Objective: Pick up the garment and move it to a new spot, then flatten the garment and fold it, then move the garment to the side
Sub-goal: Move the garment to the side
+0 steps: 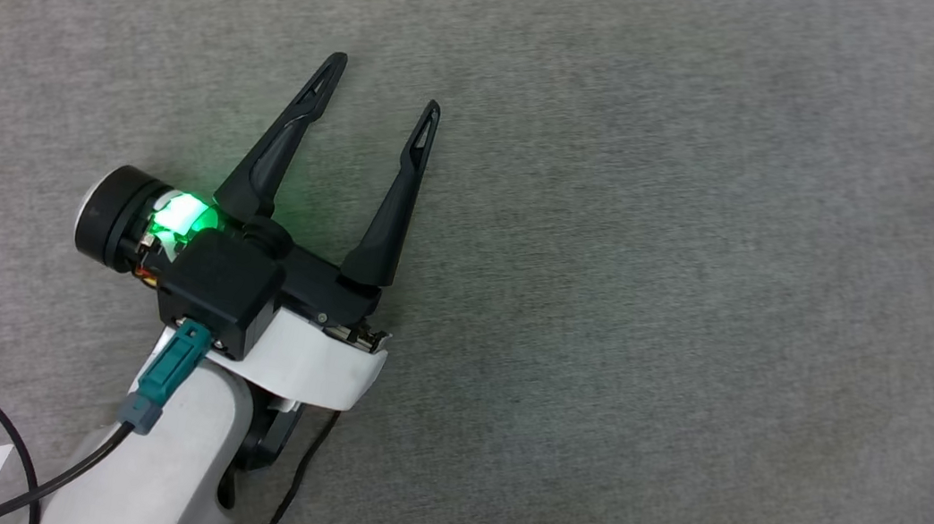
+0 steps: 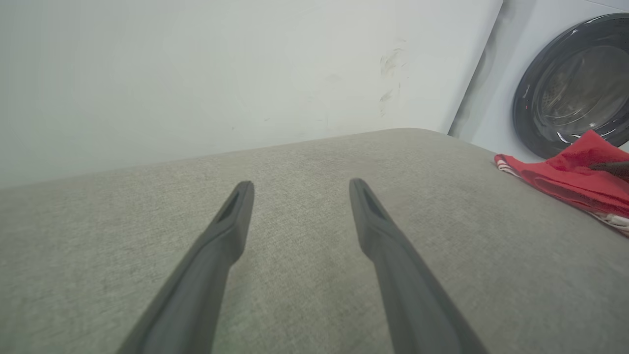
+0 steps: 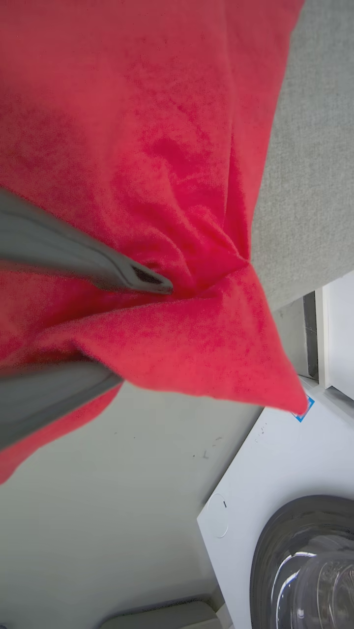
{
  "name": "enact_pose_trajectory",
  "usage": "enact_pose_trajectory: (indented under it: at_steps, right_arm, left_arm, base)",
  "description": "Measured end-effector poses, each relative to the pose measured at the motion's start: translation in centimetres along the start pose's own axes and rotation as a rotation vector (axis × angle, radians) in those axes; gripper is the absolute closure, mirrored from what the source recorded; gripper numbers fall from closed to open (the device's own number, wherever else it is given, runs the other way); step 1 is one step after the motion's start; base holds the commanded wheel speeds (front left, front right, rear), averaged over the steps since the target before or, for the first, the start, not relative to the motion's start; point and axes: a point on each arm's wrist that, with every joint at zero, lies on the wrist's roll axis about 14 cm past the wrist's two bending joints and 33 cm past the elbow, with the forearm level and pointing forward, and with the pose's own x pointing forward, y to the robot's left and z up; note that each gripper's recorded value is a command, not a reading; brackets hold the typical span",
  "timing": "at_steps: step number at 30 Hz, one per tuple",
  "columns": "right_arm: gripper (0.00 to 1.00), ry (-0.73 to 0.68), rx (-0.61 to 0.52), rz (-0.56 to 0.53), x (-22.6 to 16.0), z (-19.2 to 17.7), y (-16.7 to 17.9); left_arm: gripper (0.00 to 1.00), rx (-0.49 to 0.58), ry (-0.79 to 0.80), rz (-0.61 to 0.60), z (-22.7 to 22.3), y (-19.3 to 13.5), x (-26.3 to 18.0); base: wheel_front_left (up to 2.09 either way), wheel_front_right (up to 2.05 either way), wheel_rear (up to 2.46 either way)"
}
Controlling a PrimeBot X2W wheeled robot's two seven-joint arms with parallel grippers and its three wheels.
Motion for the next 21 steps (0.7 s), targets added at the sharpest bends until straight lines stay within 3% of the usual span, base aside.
enact_pose_trajectory:
  at_steps: [4, 13, 21]
  right_arm:
    - [0.0, 0.012, 0.012, -0.006, 0.3, -1.4, 0.7]
    - [0.0, -0.071, 0.048, -0.078, -2.7, -0.2, -3.3]
    - [0.0, -0.168, 0.106, -0.007, -7.5, -0.2, -2.4]
  left_arm:
    - [0.0, 0.012, 0.008, 0.01, -0.2, 0.5, -0.3]
    - [0.0, 0.021, 0.01, 0.025, 1.8, -0.4, -1.8]
    - [0.0, 0.014, 0.019, 0.118, 4.5, -1.2, -5.3]
  base:
    - [0.0, 0.0, 0.0]
    - [0.0, 0.0, 0.0]
    - [0.0, 0.0, 0.0]
